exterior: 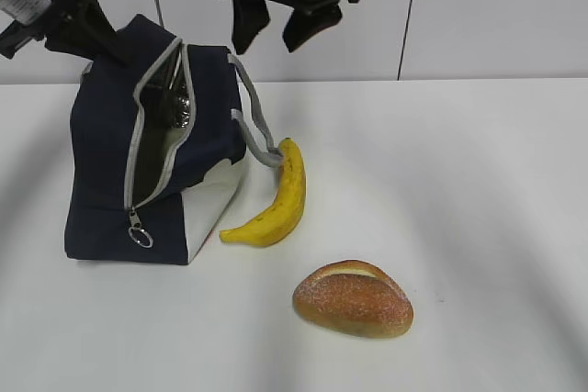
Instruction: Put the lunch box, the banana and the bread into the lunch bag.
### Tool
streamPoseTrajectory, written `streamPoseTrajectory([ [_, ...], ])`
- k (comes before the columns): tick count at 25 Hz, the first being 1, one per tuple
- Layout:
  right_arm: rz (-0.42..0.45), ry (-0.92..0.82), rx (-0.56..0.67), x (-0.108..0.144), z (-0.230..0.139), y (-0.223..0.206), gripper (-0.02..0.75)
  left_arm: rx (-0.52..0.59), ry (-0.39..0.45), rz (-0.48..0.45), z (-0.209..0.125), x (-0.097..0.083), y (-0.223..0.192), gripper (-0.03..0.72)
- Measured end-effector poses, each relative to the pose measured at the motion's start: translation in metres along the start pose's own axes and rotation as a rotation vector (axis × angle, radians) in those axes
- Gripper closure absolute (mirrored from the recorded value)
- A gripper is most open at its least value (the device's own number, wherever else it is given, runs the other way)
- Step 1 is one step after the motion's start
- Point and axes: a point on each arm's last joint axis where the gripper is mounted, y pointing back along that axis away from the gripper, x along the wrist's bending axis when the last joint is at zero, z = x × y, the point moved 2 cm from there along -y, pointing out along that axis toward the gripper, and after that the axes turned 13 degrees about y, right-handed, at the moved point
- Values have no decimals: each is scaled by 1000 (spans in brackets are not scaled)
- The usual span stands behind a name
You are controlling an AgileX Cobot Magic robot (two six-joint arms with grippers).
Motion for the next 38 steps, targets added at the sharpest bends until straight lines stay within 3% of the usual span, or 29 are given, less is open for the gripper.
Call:
streamPoseTrajectory([
  [8, -22, -100, 188, -35, -49, -21, 257, 1, 0, 0, 0, 0, 0, 691],
  [15, 20, -164, 311, -35, -83, -51, 260, 0, 1, 0, 0, 0, 0, 691],
  [27, 131, -304, 246, -27, -94, -101, 260, -1, 3, 1, 0, 1, 1, 691],
  [38, 157, -373, 212, -28, -98, -134, 261, 0, 3, 1, 0, 1, 1, 691],
])
